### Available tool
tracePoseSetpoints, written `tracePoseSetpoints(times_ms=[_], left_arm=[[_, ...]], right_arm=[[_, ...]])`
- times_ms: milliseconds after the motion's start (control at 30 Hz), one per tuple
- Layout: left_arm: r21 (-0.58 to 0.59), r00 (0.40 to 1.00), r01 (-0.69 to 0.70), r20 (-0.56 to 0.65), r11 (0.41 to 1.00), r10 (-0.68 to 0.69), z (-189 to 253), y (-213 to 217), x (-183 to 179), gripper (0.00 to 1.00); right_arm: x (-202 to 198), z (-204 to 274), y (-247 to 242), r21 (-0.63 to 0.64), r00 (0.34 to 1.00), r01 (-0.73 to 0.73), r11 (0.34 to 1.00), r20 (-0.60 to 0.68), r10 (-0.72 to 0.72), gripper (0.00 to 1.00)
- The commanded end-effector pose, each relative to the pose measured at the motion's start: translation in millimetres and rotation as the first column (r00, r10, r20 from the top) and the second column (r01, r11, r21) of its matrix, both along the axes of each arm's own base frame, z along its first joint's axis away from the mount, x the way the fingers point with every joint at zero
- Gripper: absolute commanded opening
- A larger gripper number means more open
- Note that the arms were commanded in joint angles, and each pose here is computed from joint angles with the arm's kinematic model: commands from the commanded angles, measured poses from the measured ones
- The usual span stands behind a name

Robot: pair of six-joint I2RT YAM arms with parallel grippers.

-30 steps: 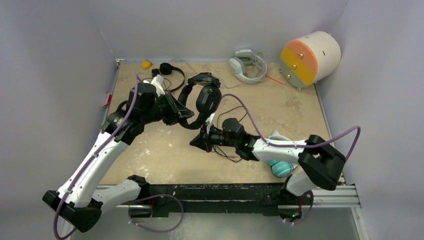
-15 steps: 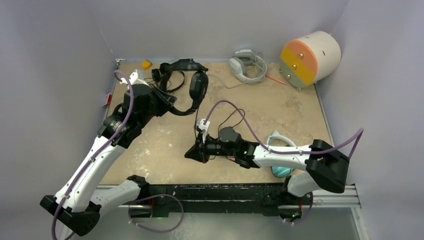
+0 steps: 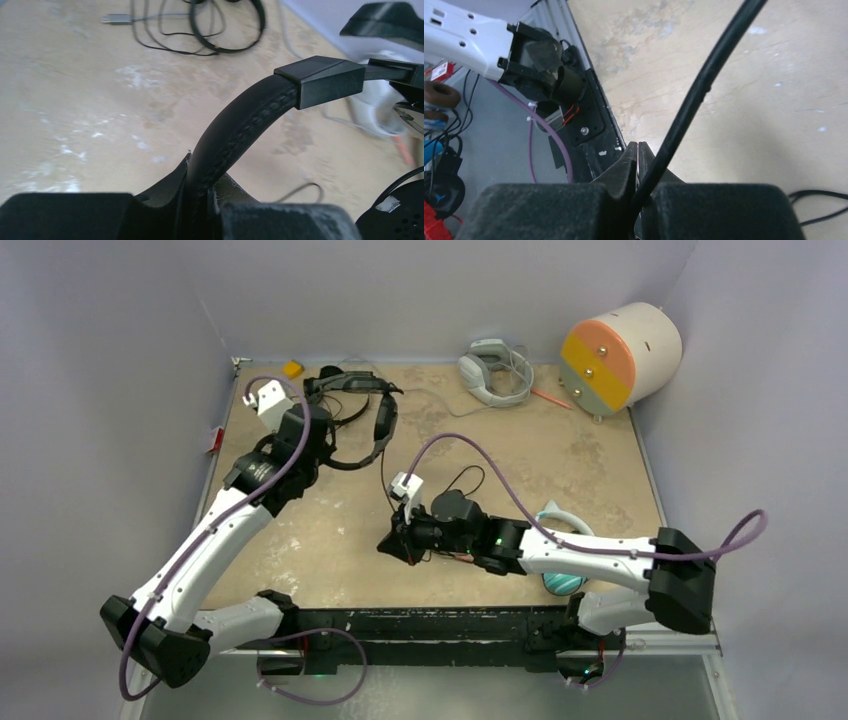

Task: Wrap the headphones
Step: Wrap the headphones cable around the headphones.

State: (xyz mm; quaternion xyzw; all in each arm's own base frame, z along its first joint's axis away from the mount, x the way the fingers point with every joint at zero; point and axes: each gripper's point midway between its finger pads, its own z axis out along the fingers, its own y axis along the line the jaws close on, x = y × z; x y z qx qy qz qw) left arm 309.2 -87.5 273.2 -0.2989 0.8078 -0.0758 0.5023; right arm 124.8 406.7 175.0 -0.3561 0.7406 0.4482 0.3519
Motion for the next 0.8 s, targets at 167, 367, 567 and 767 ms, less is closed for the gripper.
tracePoseSetpoints(times_ms=[167,367,567,767], left_arm=[[0.321,0.985,0.076,-0.171,0.944,-0.021,-30.8,18.3,9.5,0.0],[0.343,0.944,0.27,-0.276,0.9,-0.179,-53.3,0.9,8.1,0.0],[0.222,0.938,0.295,-0.252,0.929,-0.238,-47.4,-15.3,0.5,0.0],[0.032,0.914,0.388,-0.146,0.921,-0.379,-16.4,-48.7,-5.1,0.0]], right_arm=[[13.0,78.4,-43.0,-0.063,0.983,0.088,0.994,0.165,-0.076,0.01],[24.1,113.6,-60.1,-0.115,0.956,0.118,0.986,0.28,-0.082,0.0],[27.8,112.6,-65.6,-0.189,0.954,0.118,0.975,0.294,-0.059,0.0],[28.3,85.3,-79.4,-0.191,0.958,0.159,0.969,0.269,-0.104,0.01]])
